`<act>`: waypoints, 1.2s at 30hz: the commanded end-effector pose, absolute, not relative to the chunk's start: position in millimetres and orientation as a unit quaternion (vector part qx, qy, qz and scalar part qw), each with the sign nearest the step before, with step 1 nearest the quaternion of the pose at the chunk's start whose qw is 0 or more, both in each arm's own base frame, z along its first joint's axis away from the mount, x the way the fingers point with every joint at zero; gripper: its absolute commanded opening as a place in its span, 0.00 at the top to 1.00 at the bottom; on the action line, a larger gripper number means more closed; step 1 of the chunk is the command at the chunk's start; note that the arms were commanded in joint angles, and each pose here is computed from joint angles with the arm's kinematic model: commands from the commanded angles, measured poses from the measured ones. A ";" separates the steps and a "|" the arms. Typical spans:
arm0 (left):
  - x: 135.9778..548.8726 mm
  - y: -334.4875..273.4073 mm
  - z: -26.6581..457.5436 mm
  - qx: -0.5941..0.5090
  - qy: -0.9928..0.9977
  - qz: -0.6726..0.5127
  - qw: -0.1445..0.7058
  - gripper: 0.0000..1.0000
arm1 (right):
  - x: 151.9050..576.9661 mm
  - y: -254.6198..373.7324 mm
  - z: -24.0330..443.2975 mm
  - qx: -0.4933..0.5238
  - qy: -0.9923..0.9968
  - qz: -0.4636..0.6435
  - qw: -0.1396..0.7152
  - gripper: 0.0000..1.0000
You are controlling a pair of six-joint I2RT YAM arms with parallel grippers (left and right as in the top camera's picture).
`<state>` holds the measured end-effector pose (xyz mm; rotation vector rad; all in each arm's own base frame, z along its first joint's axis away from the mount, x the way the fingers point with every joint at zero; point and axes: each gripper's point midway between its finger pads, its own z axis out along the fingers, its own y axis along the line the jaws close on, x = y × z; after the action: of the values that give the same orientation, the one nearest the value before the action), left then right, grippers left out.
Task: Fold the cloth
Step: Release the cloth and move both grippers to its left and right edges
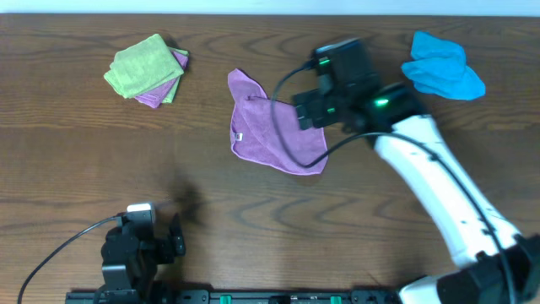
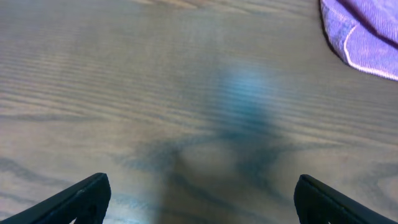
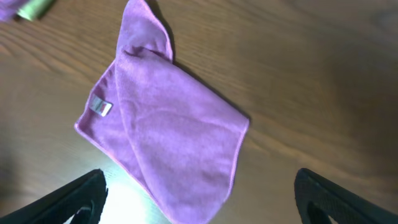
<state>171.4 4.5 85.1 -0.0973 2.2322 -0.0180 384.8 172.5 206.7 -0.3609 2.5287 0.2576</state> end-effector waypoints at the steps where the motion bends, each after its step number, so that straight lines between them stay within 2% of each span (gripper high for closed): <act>1: 175.3 -6.7 82.9 -0.027 0.895 -0.038 0.444 0.05 | 373.3 159.0 196.3 -0.095 0.949 0.190 0.234 0.05; 5: 185.7 -28.9 103.1 -0.013 0.872 -0.106 0.478 0.05 | 360.9 140.4 175.6 -0.066 0.940 0.276 0.192 0.05; 7: 190.0 -35.4 119.0 -0.042 0.857 -0.147 0.492 0.04 | 354.4 133.5 163.8 -0.050 0.934 0.309 0.174 0.04; 10: 189.1 -37.6 131.4 -0.088 0.853 -0.181 0.481 0.04 | 342.4 125.4 146.3 -0.025 0.928 0.342 0.147 0.03; 14: 191.8 -45.3 149.6 -0.083 0.864 -0.199 0.454 0.04 | 325.4 120.3 120.5 -0.002 0.926 0.359 0.116 0.03; 19: 211.9 -50.0 176.8 -0.087 0.890 -0.207 0.397 0.04 | 304.5 126.3 95.5 0.006 0.920 0.382 0.088 0.03; 27: 250.6 -74.0 198.7 -0.056 0.939 -0.252 0.227 0.04 | 280.9 128.2 59.3 0.051 0.916 0.393 0.057 0.03; 32: 276.2 -86.6 185.7 -0.067 0.940 -0.292 0.165 0.04 | 282.2 128.5 45.8 0.086 0.910 0.400 0.066 0.05; 36: 283.6 -88.3 158.4 -0.129 0.940 -0.300 0.099 0.05 | 286.5 128.5 40.0 0.111 0.903 0.407 0.078 0.09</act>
<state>280.7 -79.4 164.5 -0.2899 2.7431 -0.7931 289.2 126.6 40.1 0.2142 2.7092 1.1647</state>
